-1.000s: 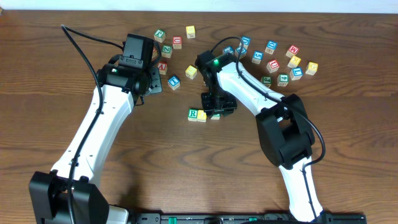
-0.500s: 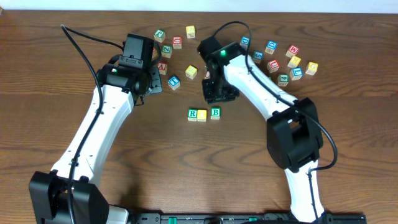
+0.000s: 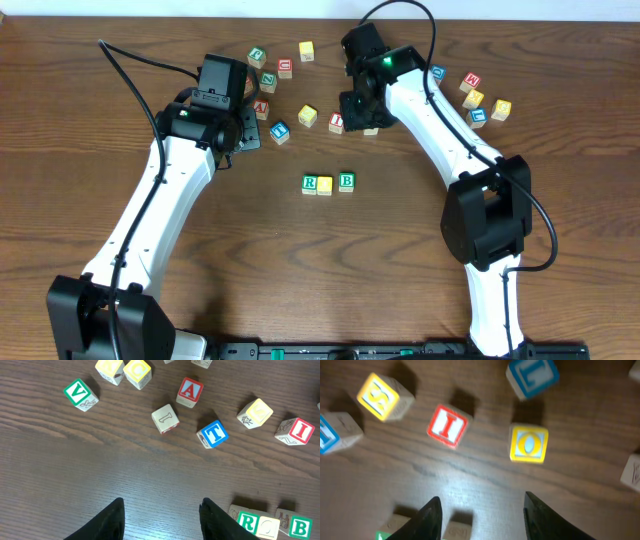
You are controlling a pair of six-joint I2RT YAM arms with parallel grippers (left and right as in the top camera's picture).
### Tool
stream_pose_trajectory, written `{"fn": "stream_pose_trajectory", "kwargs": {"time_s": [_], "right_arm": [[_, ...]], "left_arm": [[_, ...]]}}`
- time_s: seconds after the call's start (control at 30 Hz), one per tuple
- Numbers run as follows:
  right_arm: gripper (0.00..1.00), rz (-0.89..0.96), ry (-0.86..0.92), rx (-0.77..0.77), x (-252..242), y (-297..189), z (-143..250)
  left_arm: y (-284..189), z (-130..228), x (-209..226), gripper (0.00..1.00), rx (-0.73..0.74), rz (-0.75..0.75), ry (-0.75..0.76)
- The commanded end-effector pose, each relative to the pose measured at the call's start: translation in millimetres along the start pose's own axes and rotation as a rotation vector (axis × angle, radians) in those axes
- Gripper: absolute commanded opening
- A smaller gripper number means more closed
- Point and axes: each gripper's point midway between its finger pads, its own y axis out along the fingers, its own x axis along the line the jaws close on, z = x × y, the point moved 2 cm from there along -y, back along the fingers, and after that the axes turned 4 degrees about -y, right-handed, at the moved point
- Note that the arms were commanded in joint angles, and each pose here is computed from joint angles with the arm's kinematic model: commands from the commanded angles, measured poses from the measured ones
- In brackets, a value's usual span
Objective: Spell out ROBOT
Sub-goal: 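Lift the right gripper and move it over the right block pile, then lower the right gripper and grasp the yellow O block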
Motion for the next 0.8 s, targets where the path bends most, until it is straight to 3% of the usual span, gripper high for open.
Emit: {"fn": "stream_pose_trajectory", "kwargs": {"time_s": [0.0,0.27,0.77], "right_arm": [[0.47,0.061,-0.017,-0.091,-8,-13,-18],[0.52,0.124,0.006,-0.152,-26,5,-37],[0.57,0.051,0.016,-0.028,-38,59,-19]], "left_arm": [[-9,-9,1,0.48,-0.035,0.0,0.002],[-5,-3,2,0.48,-0.02,-0.007,0.004],[-5,-6,1,0.48,-0.034,0.0,0.002]]}}
